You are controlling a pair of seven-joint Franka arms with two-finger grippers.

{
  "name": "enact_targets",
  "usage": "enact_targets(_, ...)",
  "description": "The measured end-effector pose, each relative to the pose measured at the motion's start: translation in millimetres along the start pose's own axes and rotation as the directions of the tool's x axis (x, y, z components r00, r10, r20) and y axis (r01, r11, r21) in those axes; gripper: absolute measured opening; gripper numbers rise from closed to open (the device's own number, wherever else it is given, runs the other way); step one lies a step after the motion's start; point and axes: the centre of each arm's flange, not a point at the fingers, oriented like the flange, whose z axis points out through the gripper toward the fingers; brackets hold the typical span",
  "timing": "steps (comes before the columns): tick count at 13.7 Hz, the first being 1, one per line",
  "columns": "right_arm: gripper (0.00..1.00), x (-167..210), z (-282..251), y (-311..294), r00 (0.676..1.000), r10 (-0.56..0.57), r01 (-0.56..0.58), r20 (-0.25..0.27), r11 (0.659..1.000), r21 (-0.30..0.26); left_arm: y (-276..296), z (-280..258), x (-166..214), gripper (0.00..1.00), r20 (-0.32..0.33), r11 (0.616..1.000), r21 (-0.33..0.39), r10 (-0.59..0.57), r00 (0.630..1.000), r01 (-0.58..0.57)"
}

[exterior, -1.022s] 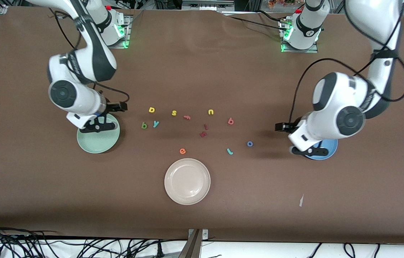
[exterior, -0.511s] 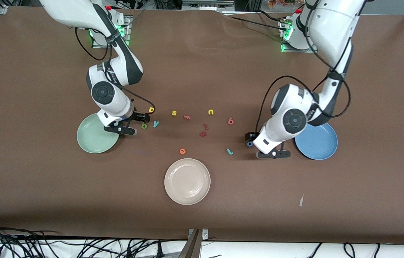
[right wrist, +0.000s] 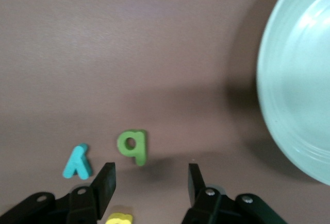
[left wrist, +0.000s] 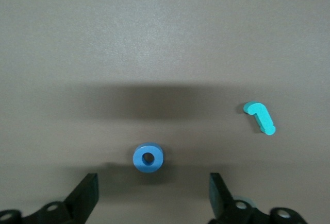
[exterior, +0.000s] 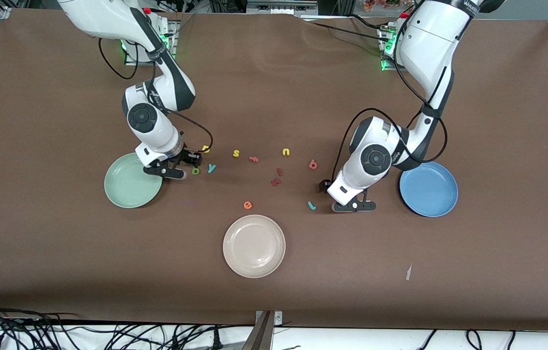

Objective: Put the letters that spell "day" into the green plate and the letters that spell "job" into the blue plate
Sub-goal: 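Grasp the green letter with the right gripper while the left gripper grasps blue o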

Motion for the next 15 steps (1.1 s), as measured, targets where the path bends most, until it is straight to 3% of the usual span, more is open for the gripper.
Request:
enact_targets(11, 0.64, 9, 26, -11, 0.999, -0.024, 0.024, -0.046, 1.000, 0.013, 0, 14, -5, 0.70, 0.006, 0.999, 0.038, 0.036, 0.999, -0.036)
enact_targets(13, 0.59, 10, 28, -11, 0.999, -0.025, 0.025, -0.047, 1.000, 0.014, 0, 14, -5, 0.68, 0.003, 0.998, 0.047, 0.046, 0.999, -0.046)
enact_targets(14, 0.52, 10, 28, -11, 0.999, -0.025, 0.026, -0.048, 1.000, 0.013, 0, 15, -5, 0.68, 0.003, 0.998, 0.050, 0.049, 0.999, -0.049)
enact_targets(15, 0.38, 10, 28, -11, 0.999, -0.025, 0.026, -0.048, 1.000, 0.013, 1, 16, -6, 0.66, 0.003, 0.997, 0.053, 0.053, 0.999, -0.053)
